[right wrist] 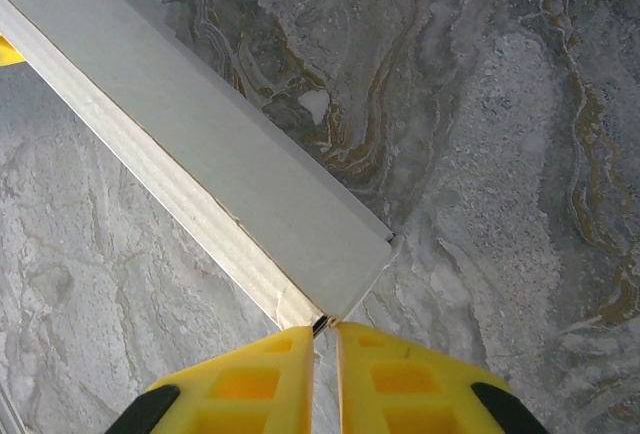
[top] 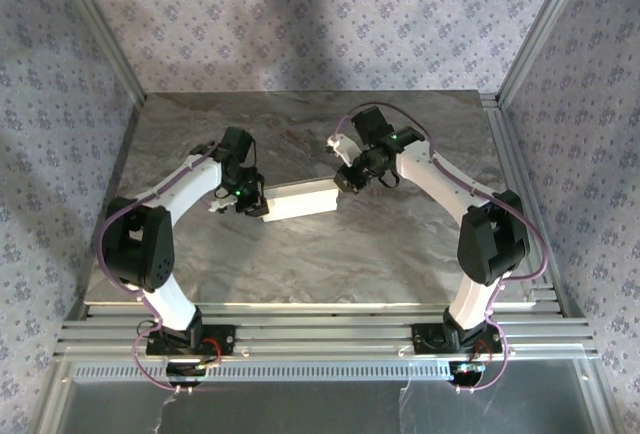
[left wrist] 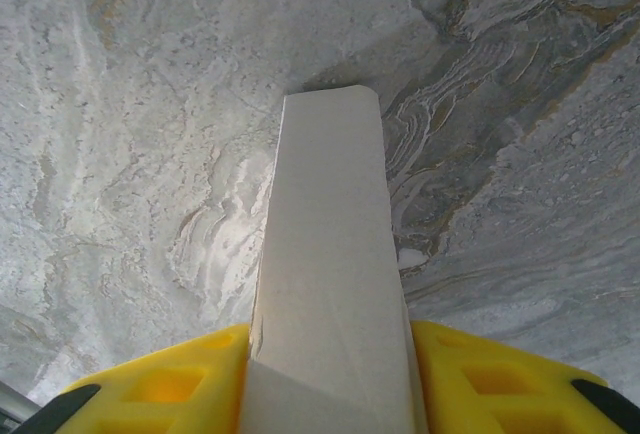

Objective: Fold the paper box

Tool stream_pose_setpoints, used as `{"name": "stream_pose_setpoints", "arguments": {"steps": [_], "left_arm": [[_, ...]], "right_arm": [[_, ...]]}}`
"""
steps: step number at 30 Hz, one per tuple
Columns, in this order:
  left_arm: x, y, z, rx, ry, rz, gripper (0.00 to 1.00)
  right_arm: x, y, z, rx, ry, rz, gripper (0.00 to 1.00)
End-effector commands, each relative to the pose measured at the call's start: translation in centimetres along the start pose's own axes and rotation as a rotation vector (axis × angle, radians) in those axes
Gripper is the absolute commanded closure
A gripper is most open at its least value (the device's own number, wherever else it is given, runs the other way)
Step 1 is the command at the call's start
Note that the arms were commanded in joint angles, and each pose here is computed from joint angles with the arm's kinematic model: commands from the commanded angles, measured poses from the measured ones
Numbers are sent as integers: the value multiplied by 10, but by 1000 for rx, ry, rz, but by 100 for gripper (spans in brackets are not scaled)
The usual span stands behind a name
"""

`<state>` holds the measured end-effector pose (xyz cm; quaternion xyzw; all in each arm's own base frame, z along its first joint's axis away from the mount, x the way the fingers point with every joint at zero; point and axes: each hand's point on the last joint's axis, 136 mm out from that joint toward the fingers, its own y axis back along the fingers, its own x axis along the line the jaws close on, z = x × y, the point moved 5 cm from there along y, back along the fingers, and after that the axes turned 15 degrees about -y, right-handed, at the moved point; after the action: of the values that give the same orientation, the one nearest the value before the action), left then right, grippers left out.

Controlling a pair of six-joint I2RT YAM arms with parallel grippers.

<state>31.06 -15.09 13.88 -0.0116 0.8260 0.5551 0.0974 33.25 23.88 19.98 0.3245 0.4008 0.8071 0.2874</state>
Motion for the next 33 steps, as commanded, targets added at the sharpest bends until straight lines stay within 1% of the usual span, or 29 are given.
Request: {"name": "stream_pose_setpoints", "arguments": {"steps": [1, 6, 13, 16, 18, 22, 25, 31, 33], "left_arm": [[0, 3, 2, -11, 7, 22, 59], [-1, 3, 3, -10, 6, 24, 60], [-1, 3, 2, -7, 2, 21, 60], [-2, 5, 3, -8, 2, 19, 60], [-1, 5, 4, -9, 3, 22, 60], [-2, 4, 4, -9, 1, 21, 60], [-3, 4, 4, -8, -1, 21, 60], [-3, 5, 4, -9, 0, 20, 61], [-3, 5, 4, -9, -3, 22, 60]], "right_arm": [[1, -2, 5, 5, -11, -12, 87], [-2, 2, 10, -16, -23, -38, 90], [4, 10, 18, -25, -33, -14, 94], [5, 11, 18, -25, -38, -16, 94], [4, 12, 16, -24, -43, -17, 90], [-1, 13, 10, -36, -77, 9, 78], [0, 14, 6, -43, -77, 34, 72], [-5, 4, 0, -39, -77, 36, 73], [-7, 2, 3, -45, -78, 37, 74]]}}
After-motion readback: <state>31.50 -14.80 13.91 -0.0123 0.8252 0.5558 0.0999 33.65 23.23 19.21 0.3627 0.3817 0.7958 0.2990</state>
